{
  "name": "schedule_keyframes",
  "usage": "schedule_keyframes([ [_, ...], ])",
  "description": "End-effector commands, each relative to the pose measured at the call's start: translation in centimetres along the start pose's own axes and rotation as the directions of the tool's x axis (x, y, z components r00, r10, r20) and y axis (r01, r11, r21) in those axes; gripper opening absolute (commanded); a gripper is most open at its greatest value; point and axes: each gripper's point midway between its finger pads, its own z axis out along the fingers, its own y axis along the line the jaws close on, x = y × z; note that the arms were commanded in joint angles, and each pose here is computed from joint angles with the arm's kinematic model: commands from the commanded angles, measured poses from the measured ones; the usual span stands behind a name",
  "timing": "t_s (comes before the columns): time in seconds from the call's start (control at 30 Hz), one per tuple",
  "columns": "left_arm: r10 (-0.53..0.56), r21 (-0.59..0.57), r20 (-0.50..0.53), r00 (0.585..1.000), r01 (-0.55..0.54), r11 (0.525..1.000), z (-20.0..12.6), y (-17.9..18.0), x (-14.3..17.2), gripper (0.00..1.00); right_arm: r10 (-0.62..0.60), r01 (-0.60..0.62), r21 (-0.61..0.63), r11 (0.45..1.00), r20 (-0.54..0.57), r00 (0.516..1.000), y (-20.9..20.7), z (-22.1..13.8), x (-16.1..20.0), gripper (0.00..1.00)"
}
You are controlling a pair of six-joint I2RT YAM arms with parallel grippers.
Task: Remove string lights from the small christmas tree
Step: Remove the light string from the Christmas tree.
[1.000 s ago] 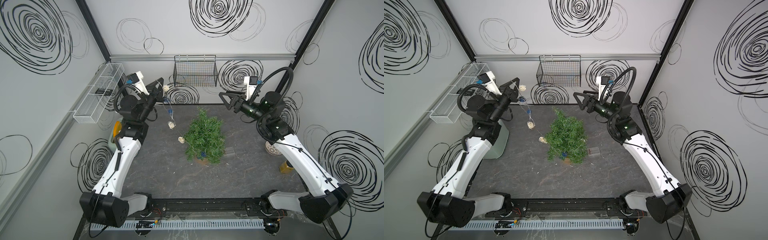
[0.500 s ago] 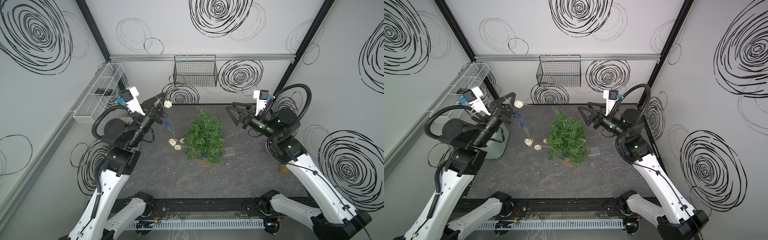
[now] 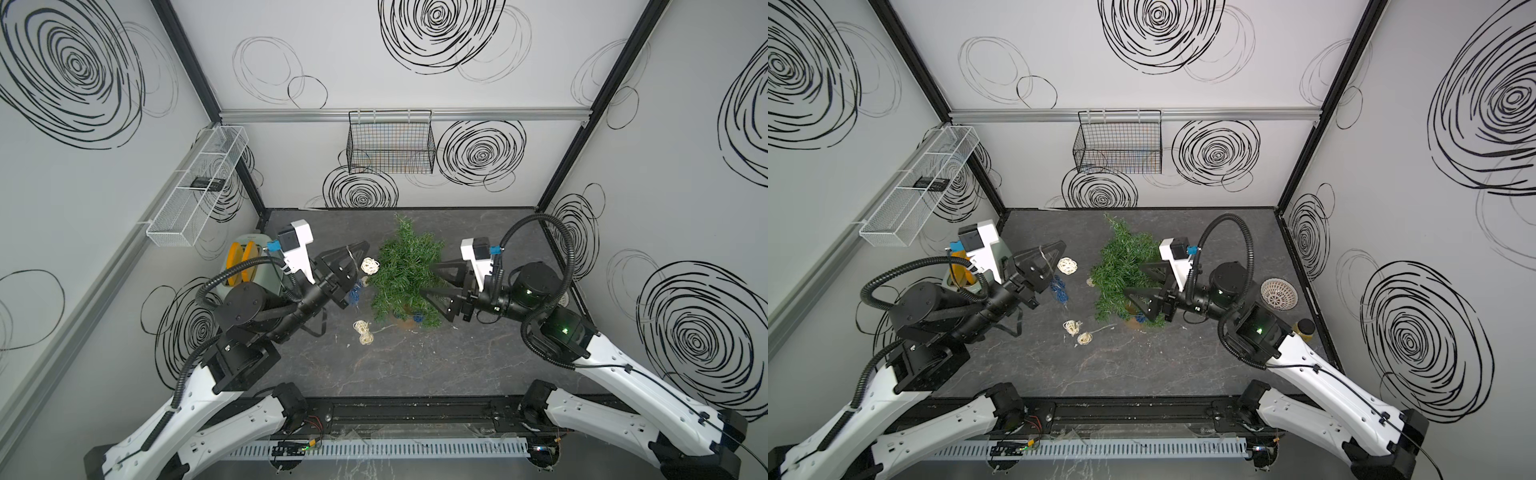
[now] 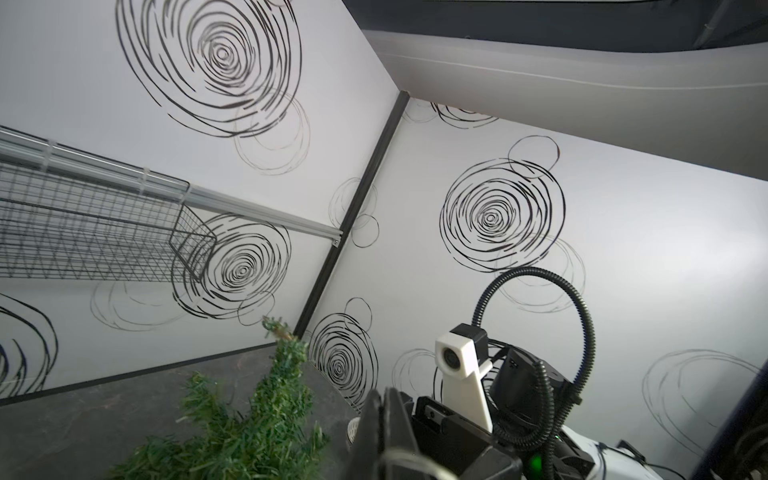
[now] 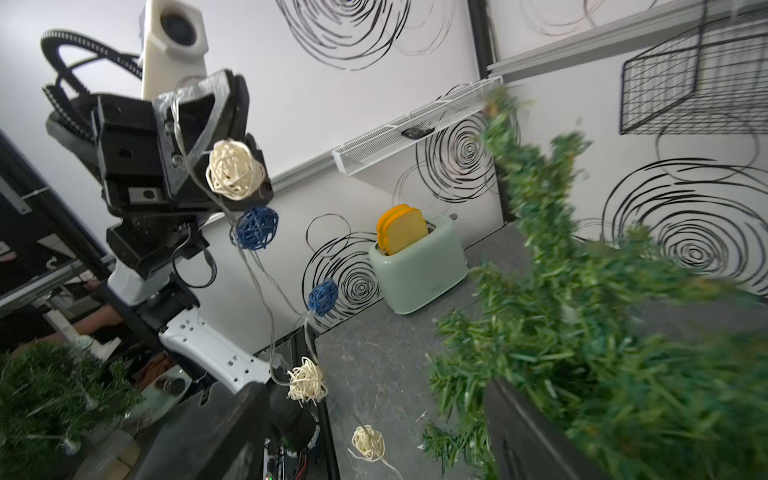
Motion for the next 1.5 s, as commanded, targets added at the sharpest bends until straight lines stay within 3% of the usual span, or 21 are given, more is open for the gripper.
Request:
schedule_keyframes([
  [0.0,-0.008,-0.013,0.012,1.0,0.008,1.0,0.2,-0.9,0.8,0.0,-0.115,0.116,-0.015,0.993,0.005,0.993,1.8,0.2,1.0,0.86],
  [0.2,0.047,0.027,-0.044,0.998,-0.046,0.999,1.4,-5.0,3.3,0.0,-0.221,0.219,-0.079,0.973,-0.016,0.975,5.2,1.1,3.7,0.89],
  [0.37,0.065,0.055,-0.051,0.997,-0.062,0.997,2.1,-7.3,3.7,0.0,-0.252,0.253,-0.109,0.961,0.018,0.967,6.3,0.8,5.2,0.9],
  [0.87,-0.006,0.123,0.052,0.999,-0.001,0.992,3.7,-9.8,1.7,0.0,-0.233,0.237,-0.152,0.96,0.041,0.972,6.5,1.0,7.1,0.81],
  [1.2,-0.062,0.19,0.072,0.995,0.047,0.981,3.9,-10.9,1.5,0.0,-0.217,0.23,-0.128,0.965,0.108,0.97,6.3,0.9,5.9,0.74],
  [1.47,-0.078,0.211,0.08,0.994,0.059,0.976,4.2,-11.4,1.5,0.0,-0.209,0.224,-0.117,0.968,0.124,0.97,6.2,0.5,5.6,0.5],
])
